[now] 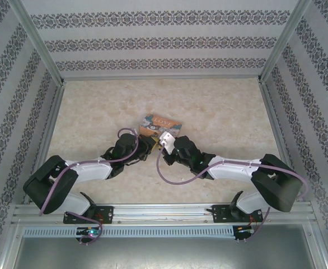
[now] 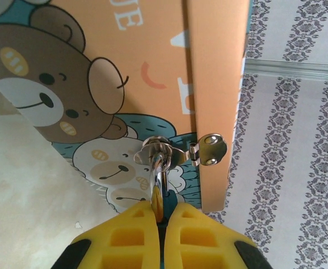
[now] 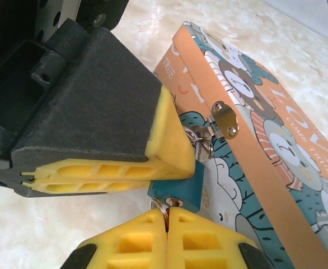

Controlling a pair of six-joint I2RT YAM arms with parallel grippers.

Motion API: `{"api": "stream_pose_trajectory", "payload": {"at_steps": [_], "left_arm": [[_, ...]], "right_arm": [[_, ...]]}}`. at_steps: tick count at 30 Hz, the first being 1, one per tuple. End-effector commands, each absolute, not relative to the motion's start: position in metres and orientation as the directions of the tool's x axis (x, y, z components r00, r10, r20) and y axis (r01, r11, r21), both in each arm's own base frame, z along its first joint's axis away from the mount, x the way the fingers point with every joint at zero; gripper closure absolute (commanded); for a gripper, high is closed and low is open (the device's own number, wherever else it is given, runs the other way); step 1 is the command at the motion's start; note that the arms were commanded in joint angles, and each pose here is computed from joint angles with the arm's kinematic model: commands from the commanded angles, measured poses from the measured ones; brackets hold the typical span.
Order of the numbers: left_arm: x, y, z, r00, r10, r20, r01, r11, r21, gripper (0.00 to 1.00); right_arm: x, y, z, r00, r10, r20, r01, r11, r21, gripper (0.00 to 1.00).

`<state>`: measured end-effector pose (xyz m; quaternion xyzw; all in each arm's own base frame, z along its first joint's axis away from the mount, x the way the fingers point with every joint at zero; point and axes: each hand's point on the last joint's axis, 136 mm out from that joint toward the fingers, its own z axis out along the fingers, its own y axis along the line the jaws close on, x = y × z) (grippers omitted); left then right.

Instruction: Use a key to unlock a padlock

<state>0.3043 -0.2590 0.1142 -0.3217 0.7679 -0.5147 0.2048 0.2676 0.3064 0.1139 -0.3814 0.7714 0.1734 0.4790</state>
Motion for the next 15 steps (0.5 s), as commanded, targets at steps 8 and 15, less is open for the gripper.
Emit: {"api": "stream_pose_trajectory", "payload": {"at_steps": [8,15], "left_arm": [[0.303,-0.279,0.115,-0.763,-0.646,0.019,-0.239,0.255,-0.937,0.94],[0.302,-0.276,0.101,-0.755,-0.655,0.024,-0.263,0.269,-0.927,0.84]], "right_arm": [[0.274,0.295,0.094,-0.247,-0.438,-0.864,-0.725,0.675,-0.135,1.0],[0.268,0.286,0.081,-0.282,-0.44,-0.853,-0.718,0.687,-0.117,1.0]]}}
